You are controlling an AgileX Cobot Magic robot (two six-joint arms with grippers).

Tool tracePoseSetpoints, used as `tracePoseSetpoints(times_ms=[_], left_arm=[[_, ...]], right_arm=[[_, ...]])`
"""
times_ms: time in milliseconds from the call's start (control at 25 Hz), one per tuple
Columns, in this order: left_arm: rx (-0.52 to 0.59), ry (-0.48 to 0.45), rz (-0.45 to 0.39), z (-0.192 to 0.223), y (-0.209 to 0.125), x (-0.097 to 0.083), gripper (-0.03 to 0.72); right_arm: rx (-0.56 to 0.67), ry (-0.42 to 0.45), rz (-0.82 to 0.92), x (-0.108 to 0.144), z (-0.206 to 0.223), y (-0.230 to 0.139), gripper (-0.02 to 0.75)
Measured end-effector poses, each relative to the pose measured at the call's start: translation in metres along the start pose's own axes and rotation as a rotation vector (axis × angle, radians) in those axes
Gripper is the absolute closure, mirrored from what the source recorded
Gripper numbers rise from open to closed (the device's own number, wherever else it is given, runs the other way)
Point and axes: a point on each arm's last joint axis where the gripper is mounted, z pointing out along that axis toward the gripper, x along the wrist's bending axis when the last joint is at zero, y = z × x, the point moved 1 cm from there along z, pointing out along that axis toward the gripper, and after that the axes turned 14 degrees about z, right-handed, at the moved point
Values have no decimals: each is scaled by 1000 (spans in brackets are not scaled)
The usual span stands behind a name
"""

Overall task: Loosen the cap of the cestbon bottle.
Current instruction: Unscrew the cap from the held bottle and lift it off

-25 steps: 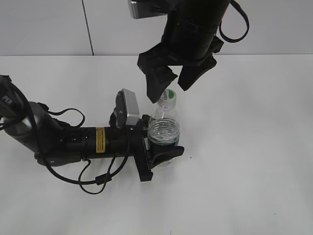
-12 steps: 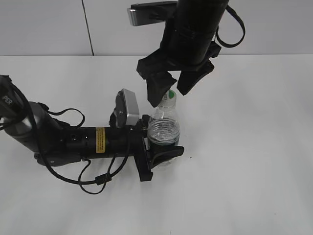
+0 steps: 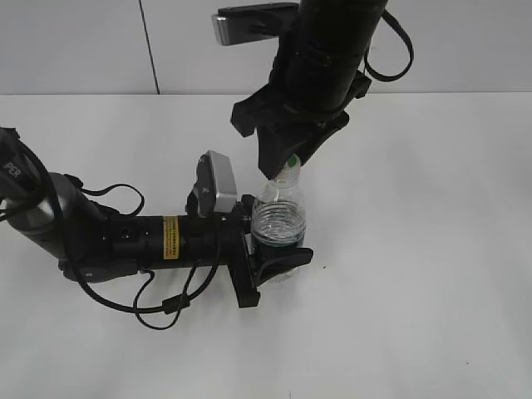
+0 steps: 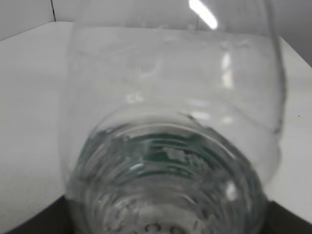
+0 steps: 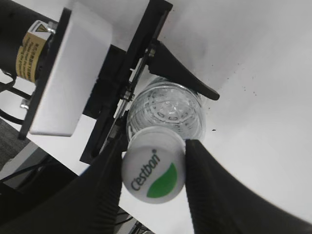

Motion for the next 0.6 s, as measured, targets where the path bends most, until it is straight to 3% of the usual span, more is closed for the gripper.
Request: tracePoseSetpoints(times_ms=[600], left_arm=[[0, 0, 4, 0, 0, 0, 288]], right_arm=[[-4, 7, -697, 1, -2, 0, 440]])
